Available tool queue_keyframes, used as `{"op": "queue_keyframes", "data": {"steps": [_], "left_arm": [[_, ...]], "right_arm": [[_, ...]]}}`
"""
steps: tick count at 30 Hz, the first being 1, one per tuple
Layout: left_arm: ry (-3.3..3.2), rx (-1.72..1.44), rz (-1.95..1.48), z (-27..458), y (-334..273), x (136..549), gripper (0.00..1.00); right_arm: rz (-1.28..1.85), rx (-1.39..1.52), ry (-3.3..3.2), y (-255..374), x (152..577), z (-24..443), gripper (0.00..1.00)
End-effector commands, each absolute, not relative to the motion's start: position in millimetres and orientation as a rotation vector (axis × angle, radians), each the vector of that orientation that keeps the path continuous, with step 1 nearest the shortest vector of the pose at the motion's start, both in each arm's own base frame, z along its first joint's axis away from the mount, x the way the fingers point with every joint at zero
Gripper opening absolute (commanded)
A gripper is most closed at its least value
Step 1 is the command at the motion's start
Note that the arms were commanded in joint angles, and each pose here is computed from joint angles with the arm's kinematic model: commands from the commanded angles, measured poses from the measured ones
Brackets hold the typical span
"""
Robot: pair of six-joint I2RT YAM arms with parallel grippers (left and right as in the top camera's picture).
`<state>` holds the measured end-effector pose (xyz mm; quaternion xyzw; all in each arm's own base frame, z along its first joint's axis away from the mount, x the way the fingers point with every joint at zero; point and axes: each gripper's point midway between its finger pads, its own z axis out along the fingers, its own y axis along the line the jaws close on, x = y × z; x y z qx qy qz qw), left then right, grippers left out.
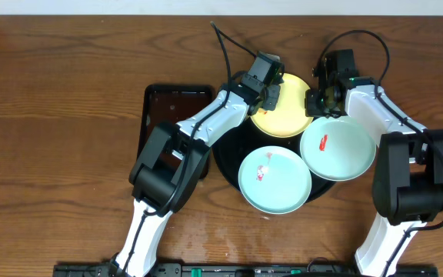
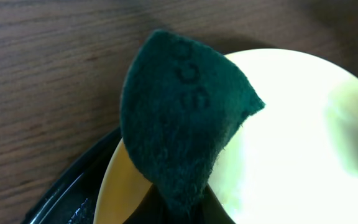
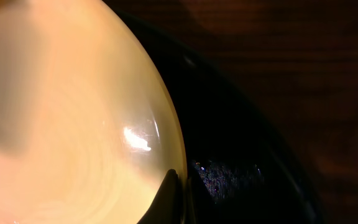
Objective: Clean dirty plates on tray and stack at the side
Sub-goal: 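Scrub yellow plate with sponge in left gripper while right holds rim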
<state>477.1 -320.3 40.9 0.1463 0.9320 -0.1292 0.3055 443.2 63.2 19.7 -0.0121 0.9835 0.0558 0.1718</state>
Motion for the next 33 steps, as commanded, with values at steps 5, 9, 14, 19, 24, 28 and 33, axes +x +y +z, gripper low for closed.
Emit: {"op": "queue_keyframes", "data": {"steps": [5,9,14,19,24,28,33], "left_arm": [[2.482,0.383,-0.309,38.9,-315.6,475.5,0.08],[2.502,0.386,-0.298,31.9,-312.6,471.5,0.08],[2.532,0.395,-0.286,24.1,-309.5,464.4,0.08],[2.572,0.407,-0.265,11.7,-304.6,454.0,0.08],[2.6,0.417,-0.255,1.9,-301.2,445.6,0.08],[2.623,0.423,-0.248,-2.3,-298.6,440.5,0.08],[2.652,0.45,-0.323,-4.0,-306.2,431.7,0.08]], "right_arm": [[0.132,-0.038,2.777,60.2,446.9,25.8,0.01],[0.132,-0.038,2.778,60.2,446.9,25.8,0.01],[0.133,-0.038,2.778,60.3,446.8,25.8,0.01],[0.133,-0.038,2.778,60.3,446.9,25.6,0.01],[0.133,-0.038,2.778,60.3,446.9,25.6,0.01],[0.133,-0.038,2.778,60.3,446.8,25.6,0.01],[0.133,-0.038,2.78,60.3,446.1,24.8,0.01]]}}
